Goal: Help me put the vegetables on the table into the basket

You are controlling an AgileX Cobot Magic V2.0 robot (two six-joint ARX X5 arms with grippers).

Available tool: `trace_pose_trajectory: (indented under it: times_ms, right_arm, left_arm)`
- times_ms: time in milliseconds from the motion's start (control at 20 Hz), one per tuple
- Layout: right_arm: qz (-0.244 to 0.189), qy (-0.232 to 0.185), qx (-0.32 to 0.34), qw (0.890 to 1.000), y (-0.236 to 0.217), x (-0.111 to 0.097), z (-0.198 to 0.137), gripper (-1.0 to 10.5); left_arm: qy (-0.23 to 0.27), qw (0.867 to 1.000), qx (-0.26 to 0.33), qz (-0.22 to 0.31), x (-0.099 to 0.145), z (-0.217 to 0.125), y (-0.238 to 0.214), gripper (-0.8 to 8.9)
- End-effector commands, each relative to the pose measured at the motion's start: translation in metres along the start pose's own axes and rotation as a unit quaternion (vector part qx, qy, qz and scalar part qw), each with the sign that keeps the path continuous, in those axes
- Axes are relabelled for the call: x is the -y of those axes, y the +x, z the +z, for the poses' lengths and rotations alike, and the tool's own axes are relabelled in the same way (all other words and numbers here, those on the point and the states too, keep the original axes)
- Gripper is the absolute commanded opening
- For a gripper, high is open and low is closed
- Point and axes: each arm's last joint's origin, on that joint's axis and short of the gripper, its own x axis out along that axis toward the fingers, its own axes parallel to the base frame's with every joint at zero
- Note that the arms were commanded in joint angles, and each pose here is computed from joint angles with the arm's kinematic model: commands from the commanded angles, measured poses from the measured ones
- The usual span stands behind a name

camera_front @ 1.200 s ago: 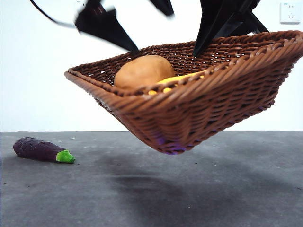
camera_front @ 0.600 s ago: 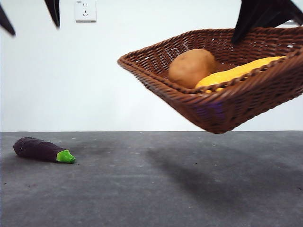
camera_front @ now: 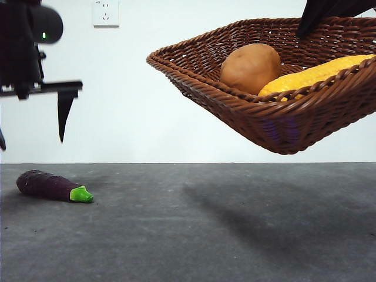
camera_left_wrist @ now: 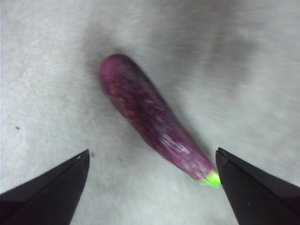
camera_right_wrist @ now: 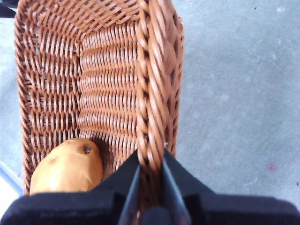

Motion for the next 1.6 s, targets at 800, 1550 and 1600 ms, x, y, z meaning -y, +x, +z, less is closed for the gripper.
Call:
trace_pose_trajectory:
  times_ms: [800, 1550, 1600]
  right_arm:
    - [0.005, -0.015, 0.014, 1.000, -0.002, -0.001, 0.001, -0.1]
    - [0.006, 0.003, 0.009, 1.000, 0.002, 0.001, 0.002, -0.1]
    - [0.006, 0.010, 0.003, 1.000, 0.006, 0.002, 0.003, -0.1]
  left_arm:
    - [-0.003, 0.999, -0.041, 0.015, 0.003, 0.010, 0.080, 3.27]
    - [0.152, 0.981, -0.002, -0.118, 0.011, 0.014, 0.033, -0.08]
    - [0.168, 0.975, 0.012, -0.144, 0.012, 0.014, 0.017, -0.08]
